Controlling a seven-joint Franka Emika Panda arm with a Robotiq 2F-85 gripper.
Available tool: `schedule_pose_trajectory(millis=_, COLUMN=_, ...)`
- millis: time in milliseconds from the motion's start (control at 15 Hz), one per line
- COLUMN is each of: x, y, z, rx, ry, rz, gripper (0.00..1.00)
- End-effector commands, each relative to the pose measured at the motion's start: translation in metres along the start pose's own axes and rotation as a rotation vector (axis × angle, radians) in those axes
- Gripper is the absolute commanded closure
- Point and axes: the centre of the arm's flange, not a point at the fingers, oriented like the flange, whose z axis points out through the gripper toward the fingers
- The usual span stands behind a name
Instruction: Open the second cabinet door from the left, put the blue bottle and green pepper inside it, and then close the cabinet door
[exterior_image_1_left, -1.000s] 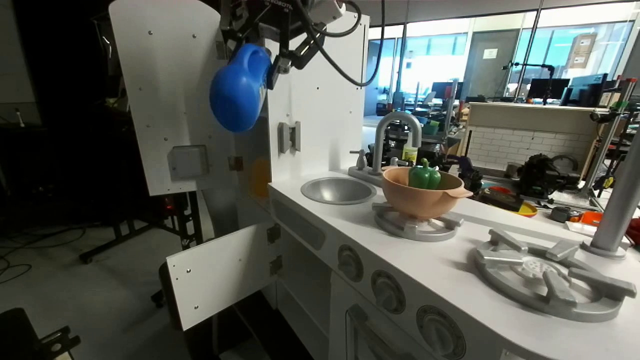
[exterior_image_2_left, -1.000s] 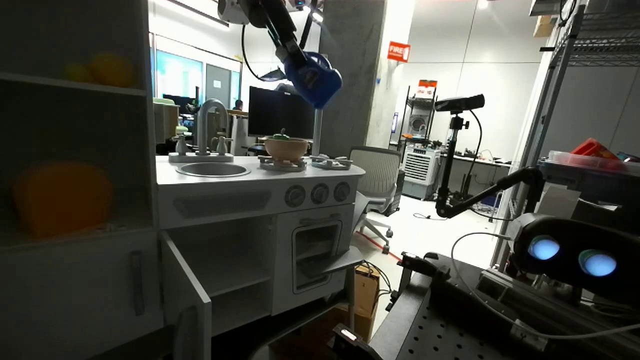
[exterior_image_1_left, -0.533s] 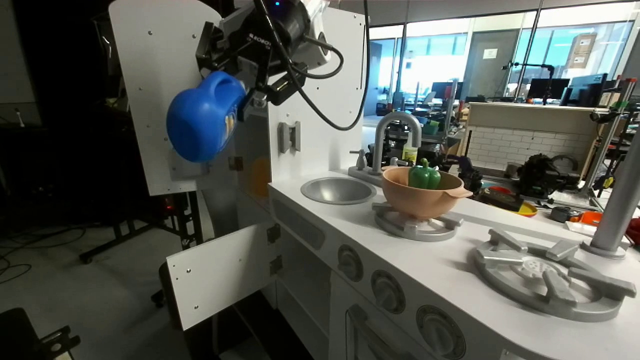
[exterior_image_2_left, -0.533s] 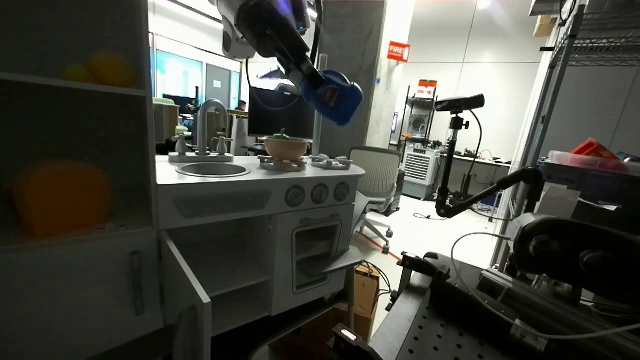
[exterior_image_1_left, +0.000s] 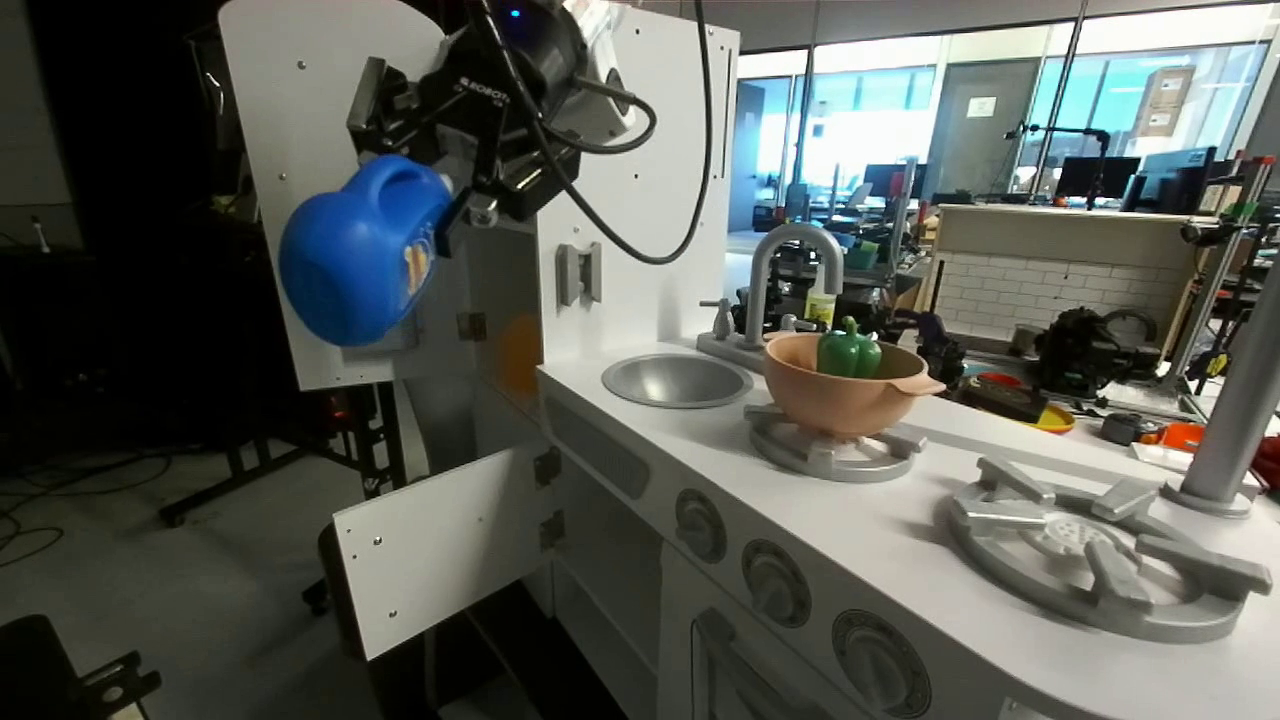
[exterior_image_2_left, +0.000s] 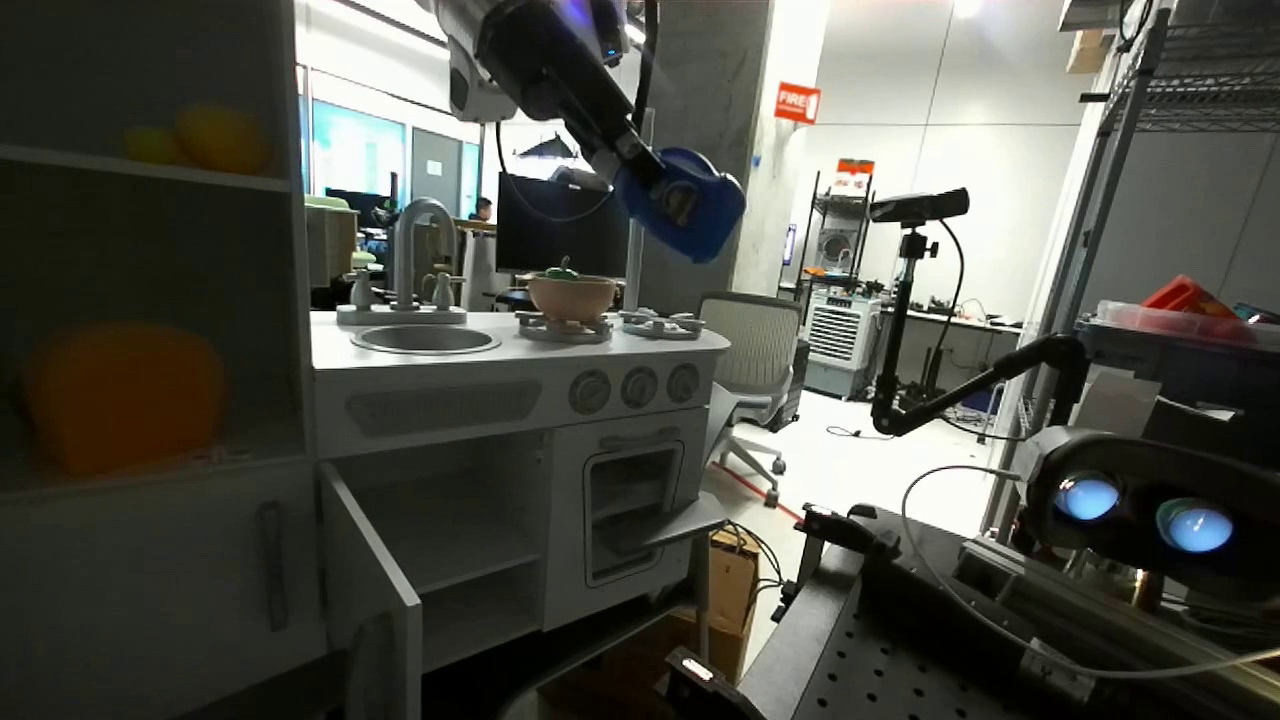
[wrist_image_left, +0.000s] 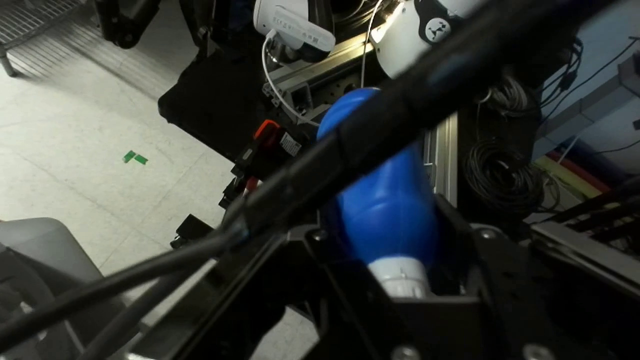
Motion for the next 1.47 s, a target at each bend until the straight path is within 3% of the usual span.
schedule_pose_trajectory(millis=0, x=-0.010, y=-0.029, z=0.038, rx=-0.025, ry=-0.050, rz=-0.002, gripper=0.78)
schedule_pose_trajectory(millis=333, x=-0.007, y=-0.041, z=0.067, rx=-0.057, ry=-0.052, rz=0.027, gripper=0.78)
schedule_pose_trajectory(millis=600, x=-0.004, y=-0.033, z=0.085, rx=-0.139, ry=0.090, rz=0.110, gripper=0.78)
schedule_pose_trajectory(millis=933, x=-0.004, y=-0.054, z=0.087, rx=-0.221, ry=0.227, rz=0.183, gripper=0.78)
schedule_pose_trajectory(millis=1067, x=0.008, y=-0.040, z=0.106, rx=-0.241, ry=0.288, rz=0.211, gripper=0.78)
schedule_pose_trajectory(millis=1133, x=0.008, y=-0.056, z=0.097, rx=-0.264, ry=0.320, rz=0.233, gripper=0.78)
schedule_pose_trajectory(millis=1267, x=0.022, y=-0.046, z=0.113, rx=-0.285, ry=0.391, rz=0.264, gripper=0.78)
schedule_pose_trajectory(millis=1400, x=0.027, y=-0.060, z=0.108, rx=-0.311, ry=0.453, rz=0.299, gripper=0.78)
